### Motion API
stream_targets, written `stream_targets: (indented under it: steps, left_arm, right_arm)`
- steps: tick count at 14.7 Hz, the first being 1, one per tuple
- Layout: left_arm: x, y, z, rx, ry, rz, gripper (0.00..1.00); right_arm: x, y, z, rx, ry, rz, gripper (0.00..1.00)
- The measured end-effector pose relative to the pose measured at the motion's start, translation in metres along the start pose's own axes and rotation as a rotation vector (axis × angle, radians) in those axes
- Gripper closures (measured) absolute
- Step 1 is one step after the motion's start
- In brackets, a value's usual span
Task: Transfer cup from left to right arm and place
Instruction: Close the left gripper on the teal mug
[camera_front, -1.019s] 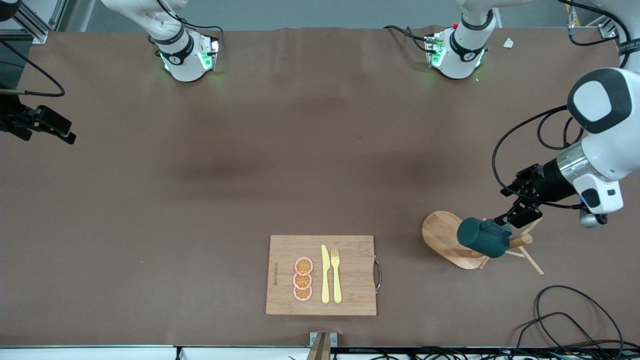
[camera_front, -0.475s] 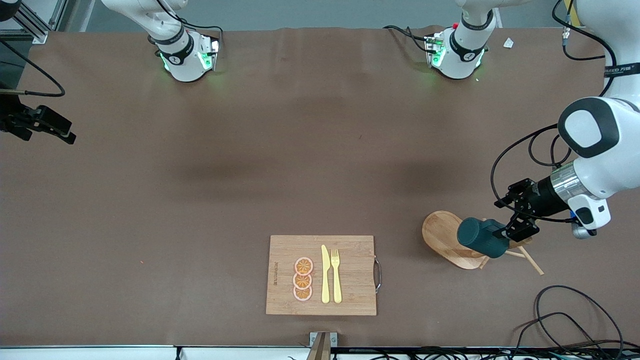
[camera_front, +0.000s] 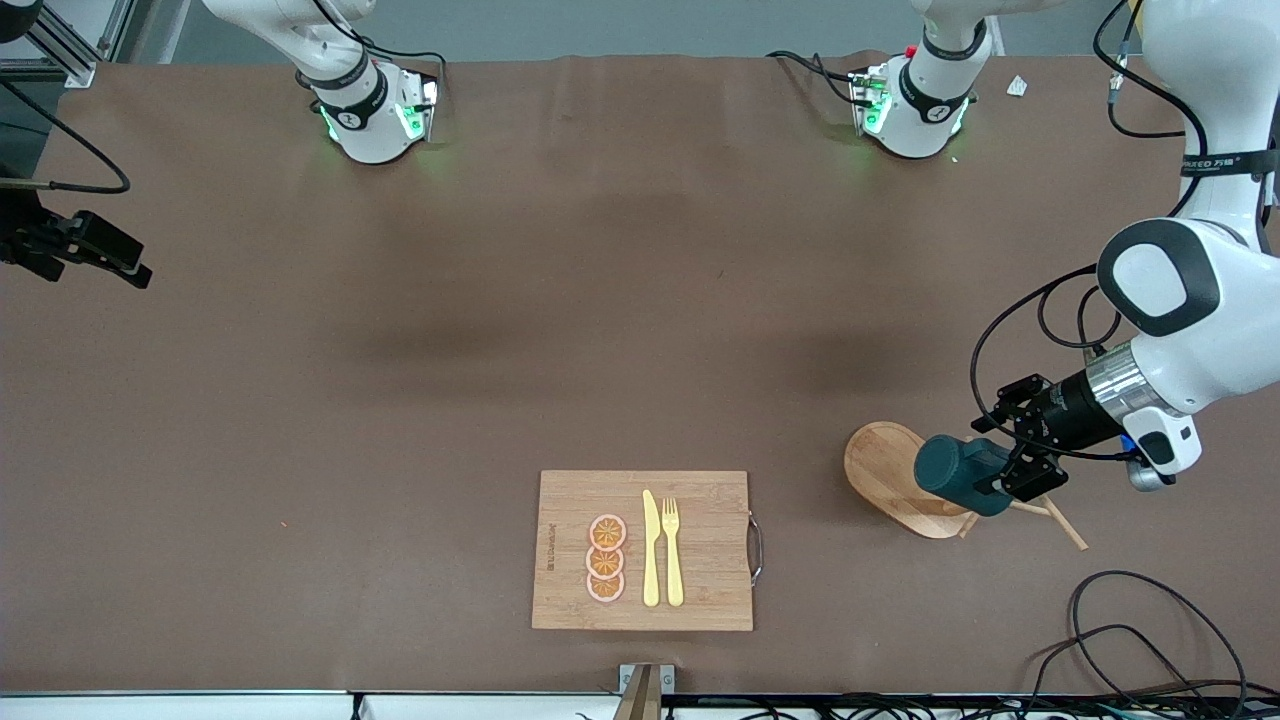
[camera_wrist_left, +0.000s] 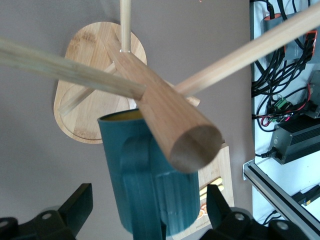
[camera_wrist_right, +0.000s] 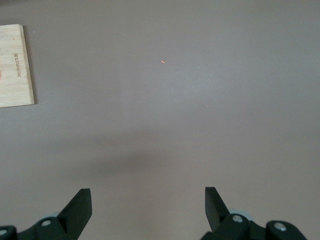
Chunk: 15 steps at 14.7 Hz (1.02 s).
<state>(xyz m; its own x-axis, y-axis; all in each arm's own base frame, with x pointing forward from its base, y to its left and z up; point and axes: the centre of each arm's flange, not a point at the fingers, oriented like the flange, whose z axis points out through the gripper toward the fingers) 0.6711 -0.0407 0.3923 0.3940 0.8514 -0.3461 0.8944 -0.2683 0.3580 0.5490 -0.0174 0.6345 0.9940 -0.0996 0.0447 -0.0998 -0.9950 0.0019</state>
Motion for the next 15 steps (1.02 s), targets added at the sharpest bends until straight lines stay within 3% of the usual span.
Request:
stream_targets:
  steps: [15]
  left_arm:
    - [0.012, 0.009, 0.02, -0.021, -0.036, -0.038, 0.02]
  right_arm:
    - [0.0, 0.0, 0.0, 0.0, 0.0, 0.001, 0.0]
